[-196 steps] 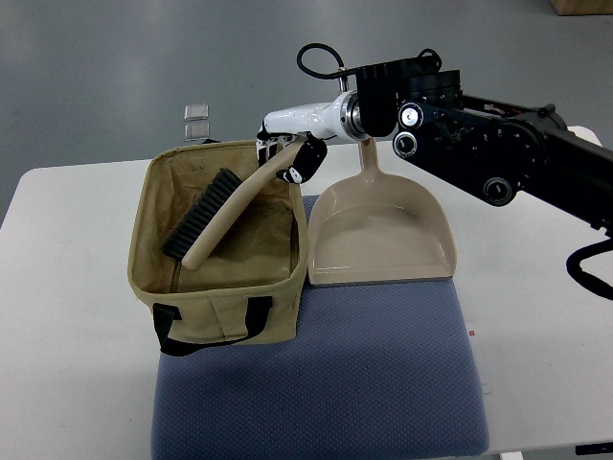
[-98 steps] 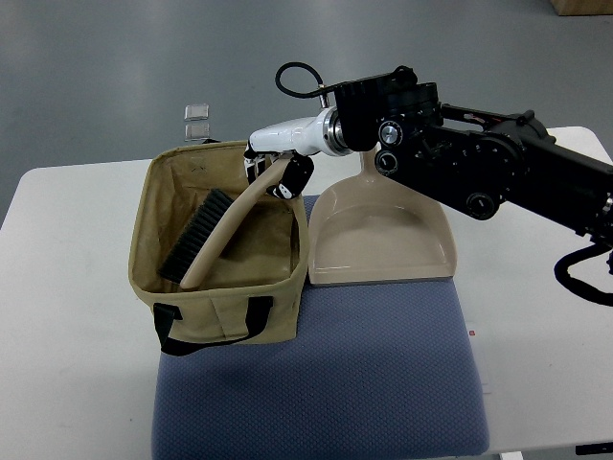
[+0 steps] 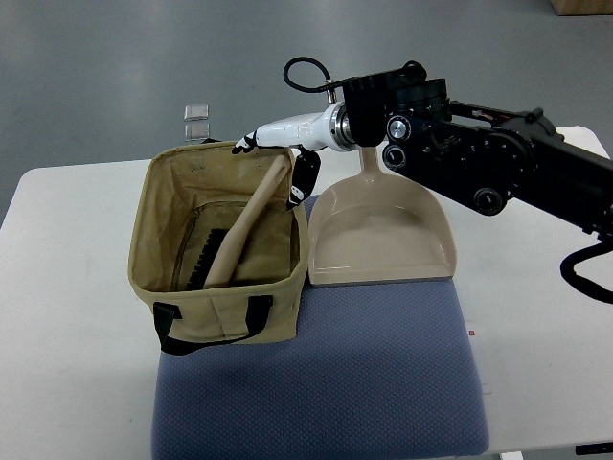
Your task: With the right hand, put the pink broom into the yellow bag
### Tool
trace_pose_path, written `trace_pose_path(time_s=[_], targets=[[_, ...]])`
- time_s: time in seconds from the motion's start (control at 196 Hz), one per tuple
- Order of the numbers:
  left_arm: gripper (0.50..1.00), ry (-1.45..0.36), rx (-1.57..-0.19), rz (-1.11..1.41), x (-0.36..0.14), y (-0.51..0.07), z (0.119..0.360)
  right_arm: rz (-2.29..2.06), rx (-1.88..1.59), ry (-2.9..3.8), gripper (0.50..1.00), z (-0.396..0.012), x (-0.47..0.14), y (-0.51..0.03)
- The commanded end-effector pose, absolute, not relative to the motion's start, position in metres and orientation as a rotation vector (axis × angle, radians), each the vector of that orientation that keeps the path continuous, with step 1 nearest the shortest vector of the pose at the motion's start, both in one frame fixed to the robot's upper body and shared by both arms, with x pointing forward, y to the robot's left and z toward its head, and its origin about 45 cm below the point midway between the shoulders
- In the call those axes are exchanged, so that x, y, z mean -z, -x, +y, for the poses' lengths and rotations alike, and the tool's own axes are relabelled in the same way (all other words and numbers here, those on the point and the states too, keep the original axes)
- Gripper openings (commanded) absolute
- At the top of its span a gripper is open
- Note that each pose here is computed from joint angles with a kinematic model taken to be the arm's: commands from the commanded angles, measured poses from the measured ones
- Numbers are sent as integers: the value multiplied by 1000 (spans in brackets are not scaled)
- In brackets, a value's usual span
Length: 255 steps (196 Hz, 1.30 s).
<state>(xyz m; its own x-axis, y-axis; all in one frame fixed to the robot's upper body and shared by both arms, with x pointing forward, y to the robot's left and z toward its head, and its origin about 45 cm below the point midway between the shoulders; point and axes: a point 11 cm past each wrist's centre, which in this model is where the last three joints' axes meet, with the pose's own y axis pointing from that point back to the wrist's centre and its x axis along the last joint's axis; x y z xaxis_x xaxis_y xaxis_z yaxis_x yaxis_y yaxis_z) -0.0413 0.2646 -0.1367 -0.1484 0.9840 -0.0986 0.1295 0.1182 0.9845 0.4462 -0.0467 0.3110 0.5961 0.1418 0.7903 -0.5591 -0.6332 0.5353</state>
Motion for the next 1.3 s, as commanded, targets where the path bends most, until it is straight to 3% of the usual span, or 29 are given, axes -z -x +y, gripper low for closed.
trace_pose_path(time_s=[0.0,0.234,0.403,0.678,0.841,1.014,1.294], targets=[[1000,-1157,-1161,1467,137,42,265,-390,-1094,-2012,930,-54,-329,-454],[1000,-1155,-1158,1468,137,41,264,-679,-1005,-2209,930,-84,-385,-476],[1000,-1158,-1157,1465,137,42,264,-1024,-739,-2451,930,-138,-400,-494],[1000,-1158,-1153,1464,137,42,263,-1848,79,-2791,930,-235,-357,-501],[1000,-1156,-1154,1465,137,41,263,-2255,640,-2789,930,-271,-311,-491],[1000,-1156,-1154,1465,137,41,263,-2398,975,-2723,934,-273,-261,-477],[1000,-1158,-1156,1467,137,42,264,-2502,1071,-2657,936,-269,-234,-471]])
